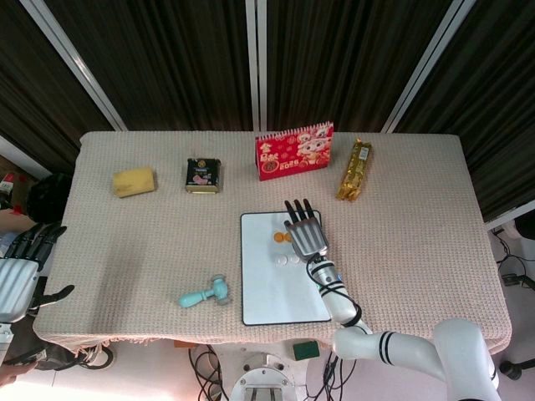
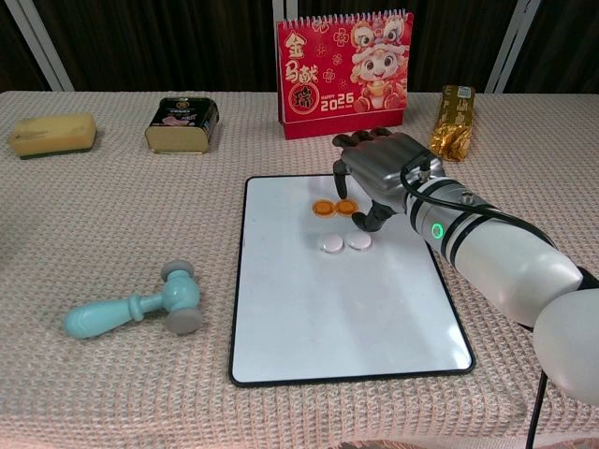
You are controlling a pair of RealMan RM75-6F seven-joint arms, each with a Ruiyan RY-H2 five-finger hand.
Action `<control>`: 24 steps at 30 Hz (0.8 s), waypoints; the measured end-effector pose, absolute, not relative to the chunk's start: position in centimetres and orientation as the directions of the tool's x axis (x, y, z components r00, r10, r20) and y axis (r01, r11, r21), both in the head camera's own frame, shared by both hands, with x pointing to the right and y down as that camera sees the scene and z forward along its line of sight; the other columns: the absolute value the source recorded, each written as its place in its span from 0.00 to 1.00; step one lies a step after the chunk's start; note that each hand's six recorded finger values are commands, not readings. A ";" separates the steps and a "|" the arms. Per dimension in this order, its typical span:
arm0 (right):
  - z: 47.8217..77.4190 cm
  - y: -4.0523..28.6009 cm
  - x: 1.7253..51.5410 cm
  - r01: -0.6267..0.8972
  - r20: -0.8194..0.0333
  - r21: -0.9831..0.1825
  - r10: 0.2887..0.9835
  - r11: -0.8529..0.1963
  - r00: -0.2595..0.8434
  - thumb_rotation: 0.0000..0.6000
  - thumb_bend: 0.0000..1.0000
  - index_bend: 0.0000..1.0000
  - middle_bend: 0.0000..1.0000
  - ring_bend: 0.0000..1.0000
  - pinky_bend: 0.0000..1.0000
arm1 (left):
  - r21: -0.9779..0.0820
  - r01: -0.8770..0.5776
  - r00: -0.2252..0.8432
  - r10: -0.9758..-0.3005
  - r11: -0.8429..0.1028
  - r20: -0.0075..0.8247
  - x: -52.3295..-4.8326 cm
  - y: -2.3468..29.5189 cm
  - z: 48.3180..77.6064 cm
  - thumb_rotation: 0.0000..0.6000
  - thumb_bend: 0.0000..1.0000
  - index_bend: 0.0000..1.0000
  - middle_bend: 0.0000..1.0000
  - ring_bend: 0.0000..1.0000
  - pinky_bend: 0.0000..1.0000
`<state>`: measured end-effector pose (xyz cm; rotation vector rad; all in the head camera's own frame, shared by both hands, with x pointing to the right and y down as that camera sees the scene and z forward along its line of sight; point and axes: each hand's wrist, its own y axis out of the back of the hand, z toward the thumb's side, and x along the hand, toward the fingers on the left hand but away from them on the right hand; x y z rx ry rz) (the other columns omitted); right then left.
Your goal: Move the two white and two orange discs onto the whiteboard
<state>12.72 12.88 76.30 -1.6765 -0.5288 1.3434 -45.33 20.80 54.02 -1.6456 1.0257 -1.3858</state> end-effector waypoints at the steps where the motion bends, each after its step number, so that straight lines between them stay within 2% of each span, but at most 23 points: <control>1: 76.3 12.9 12.7 -0.197 -0.544 -0.839 0.775 -0.508 0.320 1.00 0.34 0.33 0.00 0.00 0.00 | -0.907 -0.113 0.097 -0.913 -0.407 0.397 -45.3 20.8 54.0 1.00 0.09 0.09 0.07 0.00 0.11; 6: 76.0 12.9 12.8 -0.193 -0.541 -0.841 0.775 -0.506 0.326 1.00 0.34 0.22 0.00 0.00 0.00 | -0.907 -0.111 0.096 -0.912 -0.407 0.398 -45.3 20.8 54.1 1.00 0.09 0.09 0.07 0.00 0.11; 13: 74.2 12.8 13.4 -0.150 -0.505 -0.862 0.792 -0.484 0.342 1.00 0.34 0.21 0.00 0.00 0.00 | -0.907 -0.110 0.096 -0.913 -0.407 0.397 -45.3 20.8 54.0 1.00 0.09 0.09 0.07 0.00 0.11; 19: 70.0 12.0 16.7 -0.090 -0.427 -0.902 0.842 -0.422 0.330 1.00 0.34 0.18 0.00 0.00 0.00 | -0.909 -0.111 0.098 -0.914 -0.402 0.393 -45.2 20.9 53.9 1.00 0.09 0.09 0.07 0.00 0.11; 24: 65.8 12.0 24.1 -0.055 -0.369 -0.928 0.894 -0.367 0.256 1.00 0.34 0.10 0.00 0.00 0.00 | -0.913 -0.108 0.103 -0.918 -0.392 0.382 -45.0 21.0 53.6 1.00 0.09 0.09 0.07 0.00 0.11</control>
